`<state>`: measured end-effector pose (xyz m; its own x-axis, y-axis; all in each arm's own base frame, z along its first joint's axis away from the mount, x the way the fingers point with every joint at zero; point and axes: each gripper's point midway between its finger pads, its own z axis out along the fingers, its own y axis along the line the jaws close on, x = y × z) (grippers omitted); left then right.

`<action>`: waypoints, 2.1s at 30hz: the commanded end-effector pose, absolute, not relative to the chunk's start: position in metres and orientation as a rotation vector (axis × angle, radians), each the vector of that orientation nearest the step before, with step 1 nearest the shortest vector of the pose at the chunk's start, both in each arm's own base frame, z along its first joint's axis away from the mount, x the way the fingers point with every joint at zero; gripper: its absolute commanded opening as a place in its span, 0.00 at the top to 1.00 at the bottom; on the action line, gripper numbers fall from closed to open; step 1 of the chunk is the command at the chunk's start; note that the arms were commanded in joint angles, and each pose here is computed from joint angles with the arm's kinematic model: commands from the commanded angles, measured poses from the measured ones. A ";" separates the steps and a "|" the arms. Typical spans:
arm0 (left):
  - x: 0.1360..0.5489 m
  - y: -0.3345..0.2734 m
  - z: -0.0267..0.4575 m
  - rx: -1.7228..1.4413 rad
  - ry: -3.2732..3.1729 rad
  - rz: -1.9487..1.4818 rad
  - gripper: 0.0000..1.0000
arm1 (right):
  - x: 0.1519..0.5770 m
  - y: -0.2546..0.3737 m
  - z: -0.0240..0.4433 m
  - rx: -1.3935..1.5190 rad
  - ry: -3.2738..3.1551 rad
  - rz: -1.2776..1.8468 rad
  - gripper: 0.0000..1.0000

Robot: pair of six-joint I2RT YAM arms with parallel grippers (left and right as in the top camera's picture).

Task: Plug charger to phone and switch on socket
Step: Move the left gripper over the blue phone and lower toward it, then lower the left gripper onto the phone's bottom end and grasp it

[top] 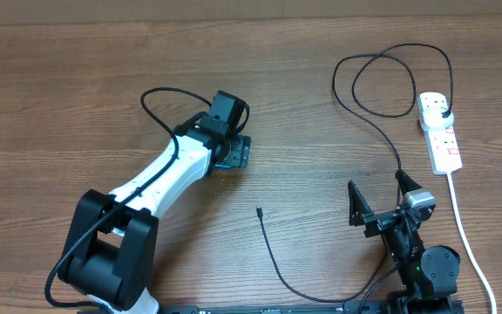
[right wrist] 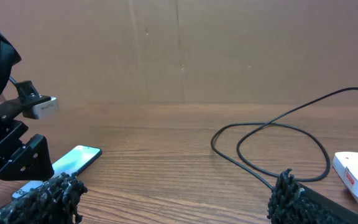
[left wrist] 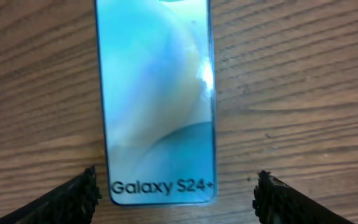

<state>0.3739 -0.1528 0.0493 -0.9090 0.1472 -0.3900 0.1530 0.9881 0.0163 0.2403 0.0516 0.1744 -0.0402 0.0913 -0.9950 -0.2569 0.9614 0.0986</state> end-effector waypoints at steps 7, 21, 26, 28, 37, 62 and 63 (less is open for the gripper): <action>0.397 -0.141 0.050 0.196 2.684 0.007 0.15 | 0.240 0.052 0.172 -0.130 1.589 0.286 0.00; 0.408 -0.146 0.028 0.142 2.679 -0.014 0.00 | 0.240 0.052 0.172 -0.130 1.589 0.286 0.00; 0.407 -0.145 0.010 0.148 2.712 0.002 0.00 | 0.240 0.052 0.172 -0.130 1.589 0.286 0.00; 0.405 -0.145 0.003 0.150 2.727 0.005 0.00 | 0.240 0.052 0.172 -0.130 1.589 0.286 0.00; 0.401 -0.145 -0.002 0.157 2.751 0.005 0.09 | 0.240 0.052 0.172 -0.130 1.589 0.286 0.00; 0.360 -0.155 -0.009 0.205 2.936 -0.125 0.14 | 0.240 0.052 0.172 -0.130 1.589 0.286 0.00; 0.357 -0.155 -0.009 0.207 2.951 -0.124 0.13 | 0.240 0.052 0.172 -0.130 1.589 0.286 0.00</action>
